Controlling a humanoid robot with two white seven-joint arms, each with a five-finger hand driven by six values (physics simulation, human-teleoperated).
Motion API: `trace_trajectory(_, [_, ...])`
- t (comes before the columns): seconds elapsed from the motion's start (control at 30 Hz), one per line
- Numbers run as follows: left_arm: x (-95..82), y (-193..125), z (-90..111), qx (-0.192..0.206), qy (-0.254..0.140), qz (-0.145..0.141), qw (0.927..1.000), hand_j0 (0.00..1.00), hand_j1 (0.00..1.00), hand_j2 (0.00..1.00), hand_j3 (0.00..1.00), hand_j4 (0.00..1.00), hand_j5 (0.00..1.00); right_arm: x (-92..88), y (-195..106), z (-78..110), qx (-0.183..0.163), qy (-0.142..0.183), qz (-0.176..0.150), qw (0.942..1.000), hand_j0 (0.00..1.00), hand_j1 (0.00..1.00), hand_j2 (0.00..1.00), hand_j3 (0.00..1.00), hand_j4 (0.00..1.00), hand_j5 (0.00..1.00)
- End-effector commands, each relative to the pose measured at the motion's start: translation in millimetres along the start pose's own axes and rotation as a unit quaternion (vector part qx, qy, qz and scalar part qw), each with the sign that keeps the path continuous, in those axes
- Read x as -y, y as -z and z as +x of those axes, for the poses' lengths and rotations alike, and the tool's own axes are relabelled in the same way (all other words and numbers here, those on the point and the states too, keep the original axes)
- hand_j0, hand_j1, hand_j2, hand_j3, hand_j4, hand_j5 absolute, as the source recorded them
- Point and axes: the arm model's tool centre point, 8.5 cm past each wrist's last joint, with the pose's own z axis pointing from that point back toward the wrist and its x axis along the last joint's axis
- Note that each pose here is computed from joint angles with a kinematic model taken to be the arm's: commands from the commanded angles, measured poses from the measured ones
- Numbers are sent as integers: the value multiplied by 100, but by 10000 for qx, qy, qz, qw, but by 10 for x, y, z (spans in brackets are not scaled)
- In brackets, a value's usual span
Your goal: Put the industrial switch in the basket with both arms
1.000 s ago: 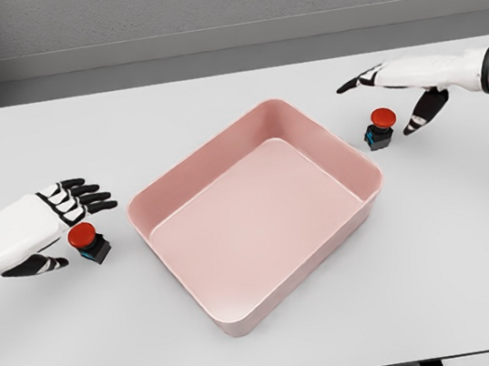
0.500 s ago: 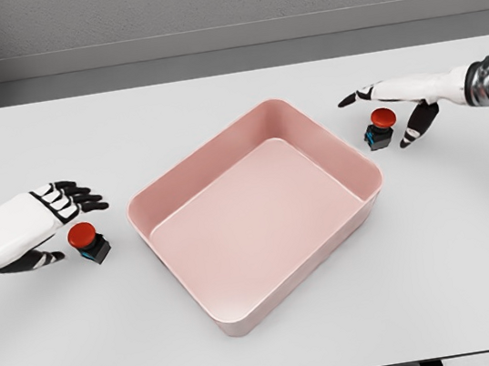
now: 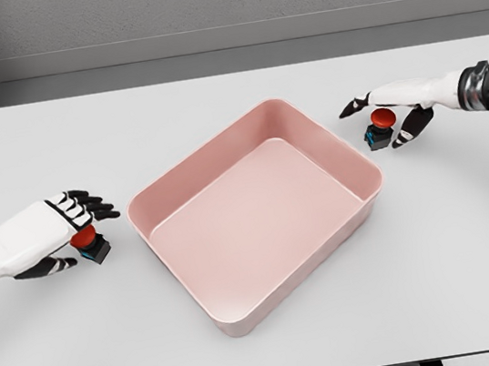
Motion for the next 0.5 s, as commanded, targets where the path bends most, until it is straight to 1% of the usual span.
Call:
trace_trajectory(0.0, [-5,0,0,0,-20,22,10000,91,91,91,91,91,91,-3,-5,-19,-15,30,-12,10000,83,83,83,83,83,83])
trace_trajectory(0.13, [15,-2,2,-6,-15,-3,10000,91,91,91,91,91,91,-2,-4,-11,1,-3,-11,10000,75,75,75,75,75,75])
trace_trajectory(0.17, [19,-6,2,-8,-16,-14,10000,88,88,88,88,88,88,-3,-4,-12,-3,-9,-8,10000,72,72,72,72,72,72])
trace_trajectory(0.3, [25,2,9,-3,21,-23,10000,86,86,86,86,86,86,-3,-2,-7,3,-29,-2,10000,64,64,64,64,64,64])
trace_trajectory(0.33, [34,7,15,2,6,-17,10000,84,84,84,84,84,84,5,-4,-6,3,-34,-8,10000,64,64,64,64,64,64])
trace_trajectory(0.37, [34,7,15,1,12,-14,10000,79,79,79,79,79,79,-3,-2,-7,3,-29,-2,10000,62,62,62,62,62,62])
trace_trajectory(0.4, [41,7,14,-1,5,-22,10000,77,77,77,77,77,77,13,-6,-4,3,-39,-14,10000,61,61,61,61,61,61])
trace_trajectory(0.47, [47,2,14,-3,11,-45,10000,75,75,75,75,75,75,29,-9,-2,3,-49,-26,10000,56,56,56,56,56,56])
